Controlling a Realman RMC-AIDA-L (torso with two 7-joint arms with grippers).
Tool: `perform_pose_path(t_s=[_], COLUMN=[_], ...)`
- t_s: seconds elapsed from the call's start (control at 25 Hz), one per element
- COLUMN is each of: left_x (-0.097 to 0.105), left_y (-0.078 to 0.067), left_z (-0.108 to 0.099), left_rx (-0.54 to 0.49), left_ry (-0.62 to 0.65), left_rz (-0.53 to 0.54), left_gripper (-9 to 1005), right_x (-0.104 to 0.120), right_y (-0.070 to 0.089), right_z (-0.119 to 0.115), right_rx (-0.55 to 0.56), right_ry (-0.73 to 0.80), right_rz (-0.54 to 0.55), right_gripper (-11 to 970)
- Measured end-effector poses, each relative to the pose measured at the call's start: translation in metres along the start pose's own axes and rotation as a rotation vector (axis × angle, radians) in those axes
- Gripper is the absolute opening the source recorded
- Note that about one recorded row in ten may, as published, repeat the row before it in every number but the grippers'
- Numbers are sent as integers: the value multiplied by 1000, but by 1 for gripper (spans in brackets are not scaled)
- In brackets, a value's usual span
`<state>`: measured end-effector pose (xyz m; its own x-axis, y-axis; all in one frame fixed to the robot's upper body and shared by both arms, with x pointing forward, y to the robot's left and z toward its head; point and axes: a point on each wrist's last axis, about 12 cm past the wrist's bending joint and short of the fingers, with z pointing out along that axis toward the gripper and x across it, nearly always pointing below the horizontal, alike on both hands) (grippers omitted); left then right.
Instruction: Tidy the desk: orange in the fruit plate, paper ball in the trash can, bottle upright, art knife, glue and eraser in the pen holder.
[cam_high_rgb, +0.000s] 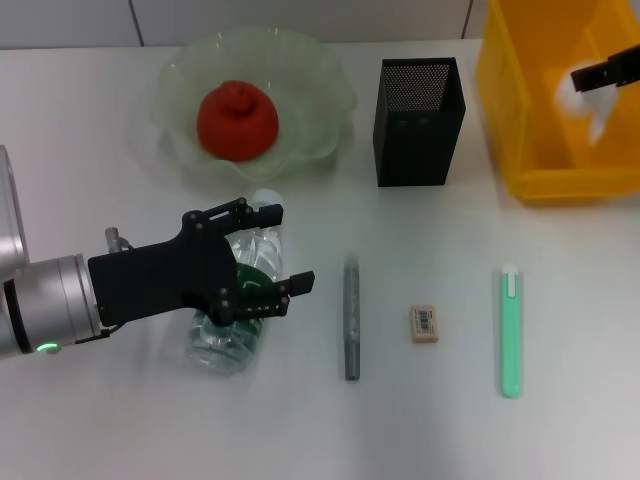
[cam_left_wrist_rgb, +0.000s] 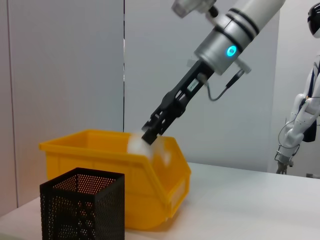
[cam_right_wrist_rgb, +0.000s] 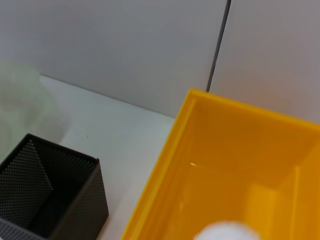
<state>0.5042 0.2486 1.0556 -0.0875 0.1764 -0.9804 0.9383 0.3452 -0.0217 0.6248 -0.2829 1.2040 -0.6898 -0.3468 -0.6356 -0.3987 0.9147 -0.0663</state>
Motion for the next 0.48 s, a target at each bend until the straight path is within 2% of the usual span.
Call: perform_pose_path(t_s=[0.16, 0.24, 0.4, 0.48], left_x=[0, 0, -2, -6], left_y=[0, 0, 2, 3], left_z=[0, 0, -1, -1], left_rx=[1, 0, -11, -3], left_ry=[0, -1, -11, -18], left_rz=[-2, -4, -31, -60], left_gripper=[824, 824, 823, 822], right_x=[-1, -2, -2, 5], right_y=[0, 1, 6, 12], right_z=[6, 6, -13, -26], right_rx=[-3, -5, -43, -113], right_ry=[-2, -12, -109, -197], right_rz=[-2, 1, -15, -40], right_gripper=[730, 753, 798, 820])
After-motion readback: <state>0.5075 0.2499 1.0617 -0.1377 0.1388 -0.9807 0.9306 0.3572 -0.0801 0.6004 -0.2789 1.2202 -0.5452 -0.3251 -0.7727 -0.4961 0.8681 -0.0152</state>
